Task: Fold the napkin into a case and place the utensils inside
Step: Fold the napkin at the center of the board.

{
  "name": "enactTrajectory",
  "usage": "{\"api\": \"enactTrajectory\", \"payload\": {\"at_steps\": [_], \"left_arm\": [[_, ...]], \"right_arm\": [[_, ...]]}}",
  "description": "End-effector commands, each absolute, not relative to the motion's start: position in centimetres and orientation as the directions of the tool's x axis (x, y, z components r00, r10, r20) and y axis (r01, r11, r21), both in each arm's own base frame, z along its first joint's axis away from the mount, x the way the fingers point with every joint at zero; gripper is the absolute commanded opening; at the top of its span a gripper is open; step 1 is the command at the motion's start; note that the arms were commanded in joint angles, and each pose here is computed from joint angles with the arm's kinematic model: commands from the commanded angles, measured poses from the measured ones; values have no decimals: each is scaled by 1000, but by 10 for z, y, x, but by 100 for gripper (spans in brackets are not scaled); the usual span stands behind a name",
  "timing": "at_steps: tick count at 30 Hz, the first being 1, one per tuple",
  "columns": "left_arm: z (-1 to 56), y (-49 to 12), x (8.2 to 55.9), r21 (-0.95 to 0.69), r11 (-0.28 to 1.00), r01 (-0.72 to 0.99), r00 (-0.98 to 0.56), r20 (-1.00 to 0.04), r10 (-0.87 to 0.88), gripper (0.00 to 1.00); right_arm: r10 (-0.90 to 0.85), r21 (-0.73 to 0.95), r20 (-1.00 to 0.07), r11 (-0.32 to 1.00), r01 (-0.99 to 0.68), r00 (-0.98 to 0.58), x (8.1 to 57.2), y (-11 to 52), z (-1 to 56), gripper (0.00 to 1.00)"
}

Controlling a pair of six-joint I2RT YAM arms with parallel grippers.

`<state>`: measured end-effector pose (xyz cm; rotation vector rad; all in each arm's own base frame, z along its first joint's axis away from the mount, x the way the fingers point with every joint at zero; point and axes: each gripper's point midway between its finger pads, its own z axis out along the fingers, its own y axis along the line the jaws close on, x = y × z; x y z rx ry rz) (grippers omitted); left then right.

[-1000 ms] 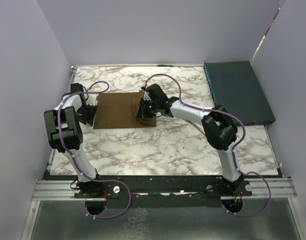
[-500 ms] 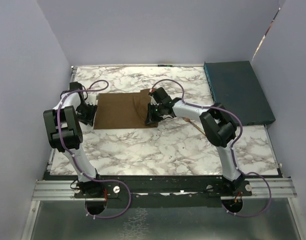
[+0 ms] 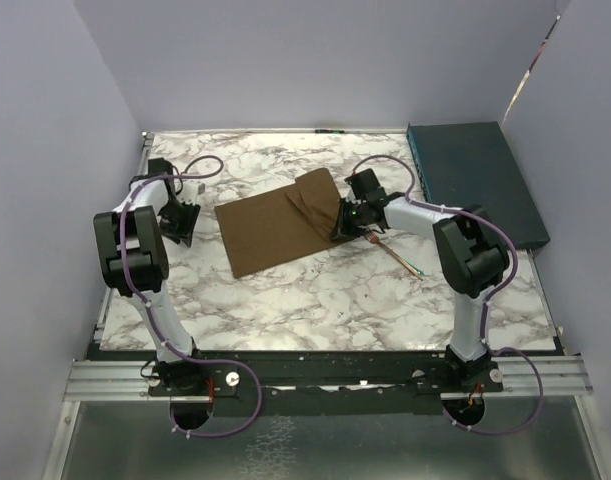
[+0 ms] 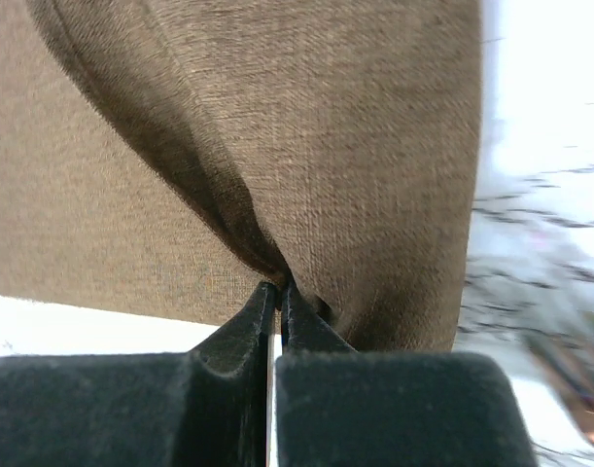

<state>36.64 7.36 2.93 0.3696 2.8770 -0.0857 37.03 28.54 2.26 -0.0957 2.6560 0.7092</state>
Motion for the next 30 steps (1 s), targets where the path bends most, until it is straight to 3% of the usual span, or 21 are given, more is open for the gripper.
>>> {"api": "enactTrajectory", "payload": {"at_steps": [1,17,30], "left_arm": [[23,39,369,-48,960,275,-934,-250,255,39],[5,9,379,-101,973,209,-949,-263,177,39],[-12,4,375,-121,981,154,-962,-243,122,39]], "right_arm": [[46,370,-388,922,-110,-921,370,249,11,1],[-26,516,-471,802,-299,-882,365,336,95,2],[-219,508,-464,728,-460,-858,332,420,94,2]]}}
